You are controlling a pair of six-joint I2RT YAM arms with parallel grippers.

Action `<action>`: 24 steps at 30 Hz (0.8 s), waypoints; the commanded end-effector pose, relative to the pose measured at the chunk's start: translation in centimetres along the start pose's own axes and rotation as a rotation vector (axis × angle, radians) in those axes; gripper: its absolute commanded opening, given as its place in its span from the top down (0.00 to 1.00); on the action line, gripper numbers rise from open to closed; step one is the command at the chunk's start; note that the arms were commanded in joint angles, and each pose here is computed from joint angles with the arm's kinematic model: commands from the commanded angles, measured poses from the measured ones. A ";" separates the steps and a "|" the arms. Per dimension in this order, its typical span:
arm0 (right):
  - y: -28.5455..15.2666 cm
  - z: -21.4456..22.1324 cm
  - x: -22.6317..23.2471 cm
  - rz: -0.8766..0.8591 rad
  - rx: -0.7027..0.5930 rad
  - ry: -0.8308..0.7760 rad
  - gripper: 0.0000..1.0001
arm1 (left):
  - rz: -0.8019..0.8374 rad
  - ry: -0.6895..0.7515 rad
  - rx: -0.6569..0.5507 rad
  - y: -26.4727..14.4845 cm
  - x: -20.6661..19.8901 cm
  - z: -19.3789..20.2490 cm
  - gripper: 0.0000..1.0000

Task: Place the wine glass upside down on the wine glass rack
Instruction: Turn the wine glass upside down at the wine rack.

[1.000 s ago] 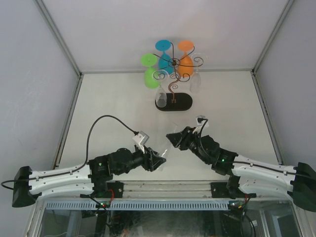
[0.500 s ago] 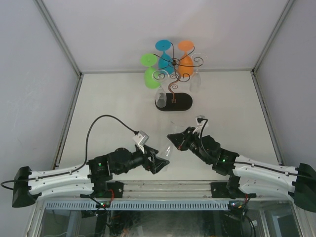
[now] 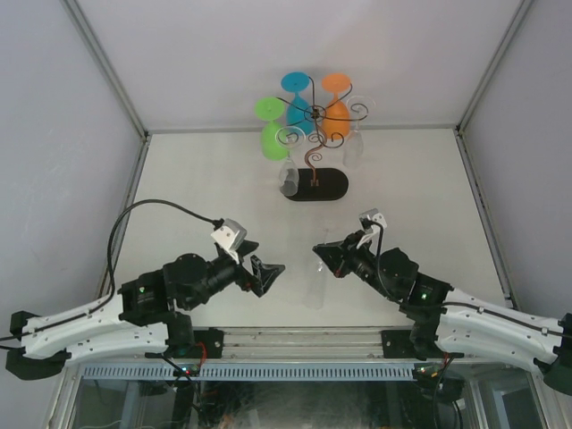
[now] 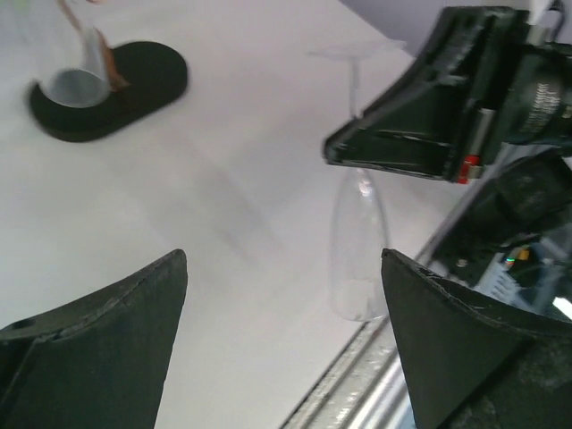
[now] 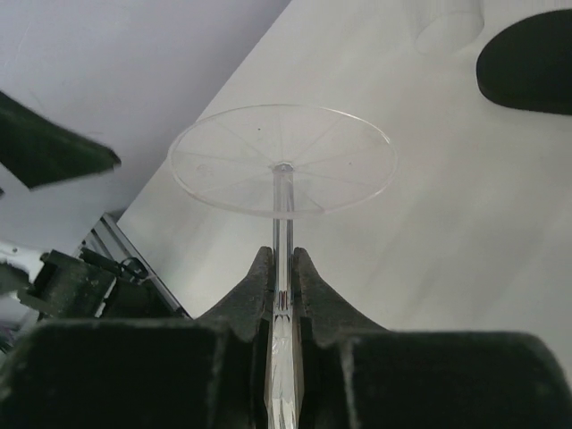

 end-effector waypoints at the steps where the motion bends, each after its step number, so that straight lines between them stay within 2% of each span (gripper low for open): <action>1: -0.9 -2.0 0.8 -0.093 -0.050 -0.151 1.00 | -0.154 0.207 -0.006 -1.2 1.0 -3.4 0.08; 4: -0.9 -2.1 0.7 -0.101 -0.034 -0.217 1.00 | -0.173 0.321 0.024 -1.3 1.0 -4.4 0.08; 7: -1.0 -2.2 0.8 -0.124 0.046 -0.283 1.00 | -0.150 0.414 0.053 -1.4 0.8 -5.2 0.08; 13: -1.9 -2.8 1.1 -0.157 0.110 -0.315 1.00 | -0.129 0.540 -0.004 -1.3 0.5 -6.9 0.09; 19: -2.8 -3.6 2.1 -0.287 0.129 -0.322 1.00 | -0.091 0.719 -0.075 -1.5 0.7 -8.0 0.12; 24: -3.2 -4.4 3.0 -0.357 0.147 -0.306 1.00 | -0.065 0.842 -0.088 -1.1 0.4 -8.6 0.14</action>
Point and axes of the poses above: each gripper's point midway between its finger pads, its own y axis out along the fingers, its own x axis along the line the jaws close on, z = x × y, the point moved 8 cm from there along -y, back along the fingers, and after that the axes turned 7 degrees about -y, right-handed, at the moved point
